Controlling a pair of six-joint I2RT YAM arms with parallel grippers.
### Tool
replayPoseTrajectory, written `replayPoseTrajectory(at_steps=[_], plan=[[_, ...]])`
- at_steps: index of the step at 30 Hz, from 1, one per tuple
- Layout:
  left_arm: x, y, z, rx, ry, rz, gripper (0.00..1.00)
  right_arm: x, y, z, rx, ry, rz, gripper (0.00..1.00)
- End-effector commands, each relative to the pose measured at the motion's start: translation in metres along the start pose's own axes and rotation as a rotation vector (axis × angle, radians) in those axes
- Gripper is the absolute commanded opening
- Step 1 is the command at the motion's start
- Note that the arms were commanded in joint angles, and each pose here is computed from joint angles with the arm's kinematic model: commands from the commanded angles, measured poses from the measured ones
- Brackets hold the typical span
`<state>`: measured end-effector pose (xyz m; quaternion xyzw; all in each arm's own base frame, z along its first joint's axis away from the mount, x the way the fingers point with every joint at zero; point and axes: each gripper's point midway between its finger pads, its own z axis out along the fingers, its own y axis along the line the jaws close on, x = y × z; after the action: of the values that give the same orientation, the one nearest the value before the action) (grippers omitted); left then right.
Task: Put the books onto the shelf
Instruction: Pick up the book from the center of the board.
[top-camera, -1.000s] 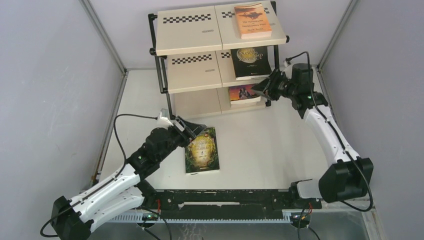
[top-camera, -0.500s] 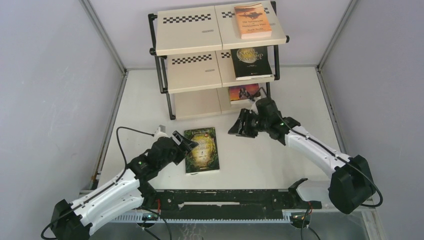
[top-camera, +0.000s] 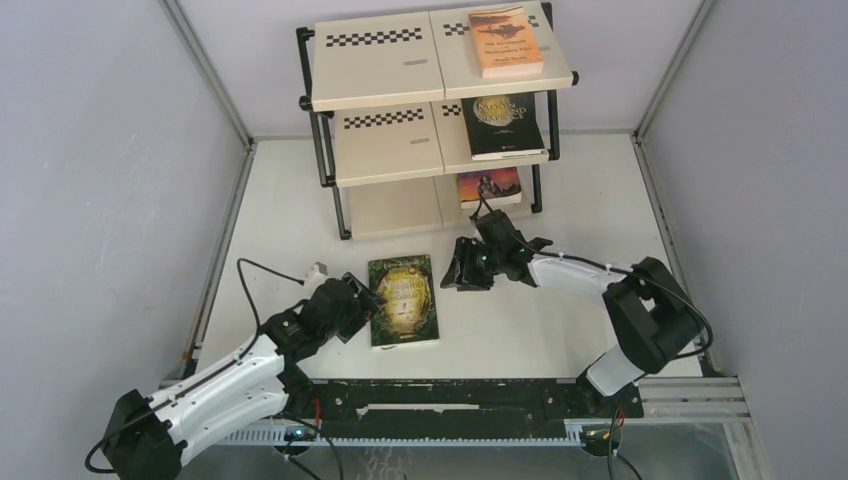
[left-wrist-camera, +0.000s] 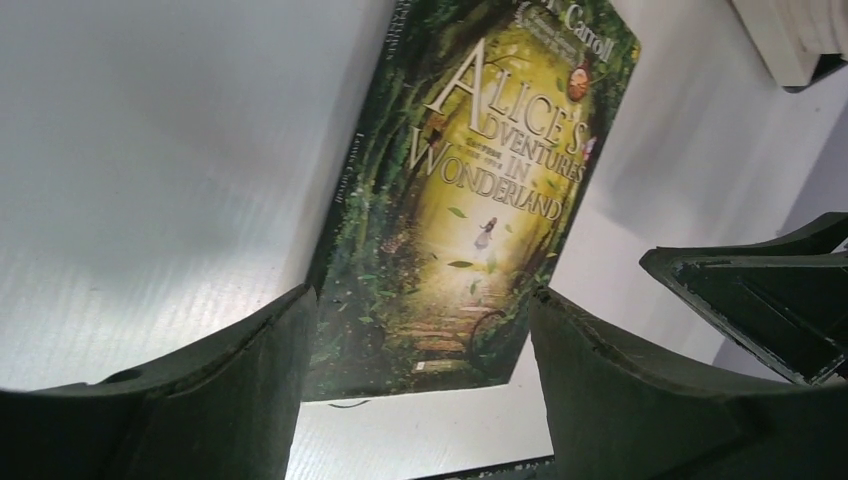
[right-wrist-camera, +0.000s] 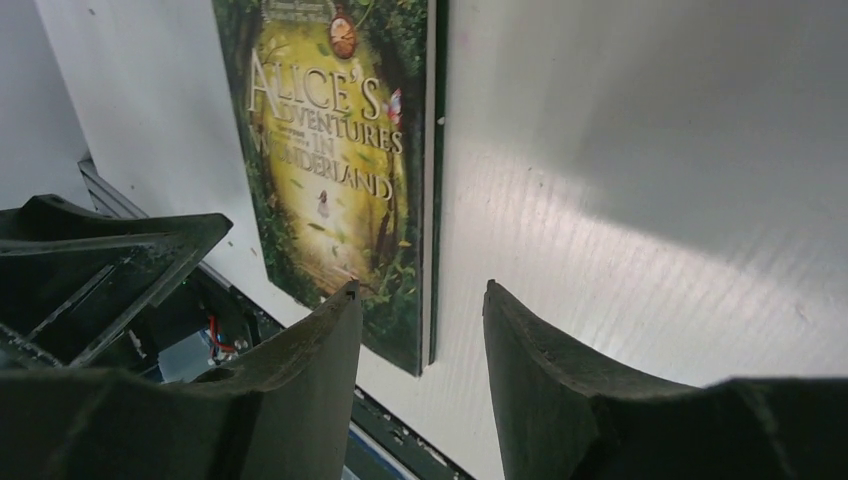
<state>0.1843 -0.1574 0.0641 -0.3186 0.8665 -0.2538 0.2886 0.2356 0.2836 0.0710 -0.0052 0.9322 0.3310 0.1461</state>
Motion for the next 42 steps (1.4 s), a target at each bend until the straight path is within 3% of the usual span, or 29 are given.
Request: replayPoseTrajectory(at_steps=[1,23,42], plan=[[-0.003,0.016,0.01,-0.043,-0.027,-0.006,0.81,-0.008,0.013,0.015,-0.069,-0.024,-0.021,0.56],[0.002,0.018,0.043,0.007,0.045,0.024,0.82,0.021,0.002,0.071,-0.079,0.081,-0.001,0.58],[0.021,0.003,0.042,0.134,0.152,0.059,0.81,0.064,0.024,0.076,-0.313,0.138,0.129,0.58]])
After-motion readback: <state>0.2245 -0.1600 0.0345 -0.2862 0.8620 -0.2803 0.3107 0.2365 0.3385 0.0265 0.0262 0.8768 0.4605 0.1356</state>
